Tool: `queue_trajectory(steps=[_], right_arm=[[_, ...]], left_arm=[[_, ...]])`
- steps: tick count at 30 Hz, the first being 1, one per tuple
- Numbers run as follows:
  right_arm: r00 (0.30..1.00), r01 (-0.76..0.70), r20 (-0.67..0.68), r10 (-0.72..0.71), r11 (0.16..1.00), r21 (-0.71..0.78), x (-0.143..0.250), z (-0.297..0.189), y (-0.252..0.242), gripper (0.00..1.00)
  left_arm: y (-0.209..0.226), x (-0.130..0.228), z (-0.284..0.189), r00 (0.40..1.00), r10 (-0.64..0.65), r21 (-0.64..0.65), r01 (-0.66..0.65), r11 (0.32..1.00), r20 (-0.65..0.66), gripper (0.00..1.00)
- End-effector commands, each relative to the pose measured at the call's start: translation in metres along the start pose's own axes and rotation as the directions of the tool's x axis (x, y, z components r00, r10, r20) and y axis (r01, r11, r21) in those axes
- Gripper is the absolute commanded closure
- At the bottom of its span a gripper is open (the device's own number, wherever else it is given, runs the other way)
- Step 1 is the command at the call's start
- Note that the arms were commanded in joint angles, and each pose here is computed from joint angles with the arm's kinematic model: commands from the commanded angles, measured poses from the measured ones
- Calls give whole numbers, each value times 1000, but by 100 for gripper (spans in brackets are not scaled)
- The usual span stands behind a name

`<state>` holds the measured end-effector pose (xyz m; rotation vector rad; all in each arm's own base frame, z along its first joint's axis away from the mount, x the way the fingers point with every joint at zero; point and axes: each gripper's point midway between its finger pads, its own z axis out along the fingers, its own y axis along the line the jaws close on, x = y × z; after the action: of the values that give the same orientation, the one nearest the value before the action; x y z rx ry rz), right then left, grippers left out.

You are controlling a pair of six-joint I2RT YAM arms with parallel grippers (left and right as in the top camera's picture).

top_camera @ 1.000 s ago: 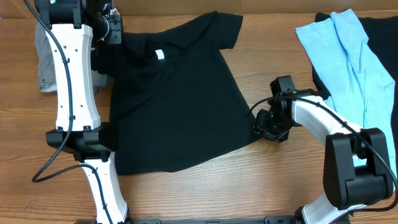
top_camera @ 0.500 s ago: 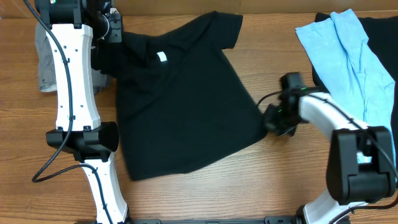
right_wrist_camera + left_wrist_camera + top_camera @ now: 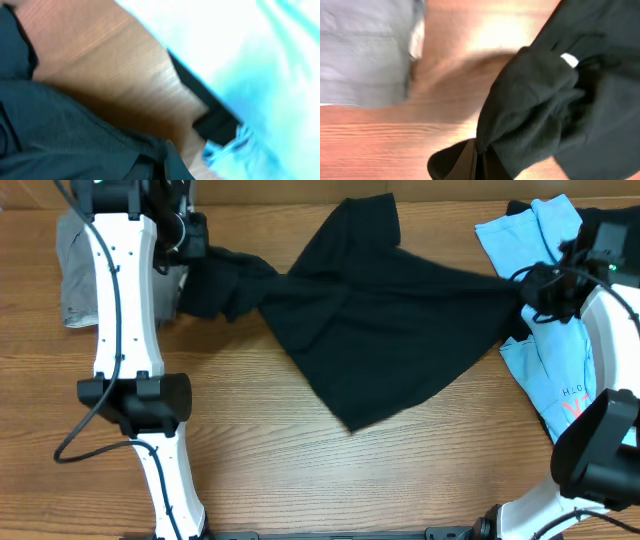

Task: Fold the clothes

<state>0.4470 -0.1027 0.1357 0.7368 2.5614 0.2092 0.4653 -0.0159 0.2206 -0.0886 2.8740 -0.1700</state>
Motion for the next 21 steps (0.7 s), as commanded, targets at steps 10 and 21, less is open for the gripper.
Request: queue_trajectory(steps=[10, 21], right_arm=[[995, 64, 75, -62, 997, -35, -50, 48, 17, 96], [946, 139, 311, -95, 983, -122, -131, -47, 73, 95]], left_arm=[[-17, 17, 117, 981, -40, 14, 44, 999, -192, 96], [-20, 12, 114, 983, -61, 30, 67, 997, -173, 96]])
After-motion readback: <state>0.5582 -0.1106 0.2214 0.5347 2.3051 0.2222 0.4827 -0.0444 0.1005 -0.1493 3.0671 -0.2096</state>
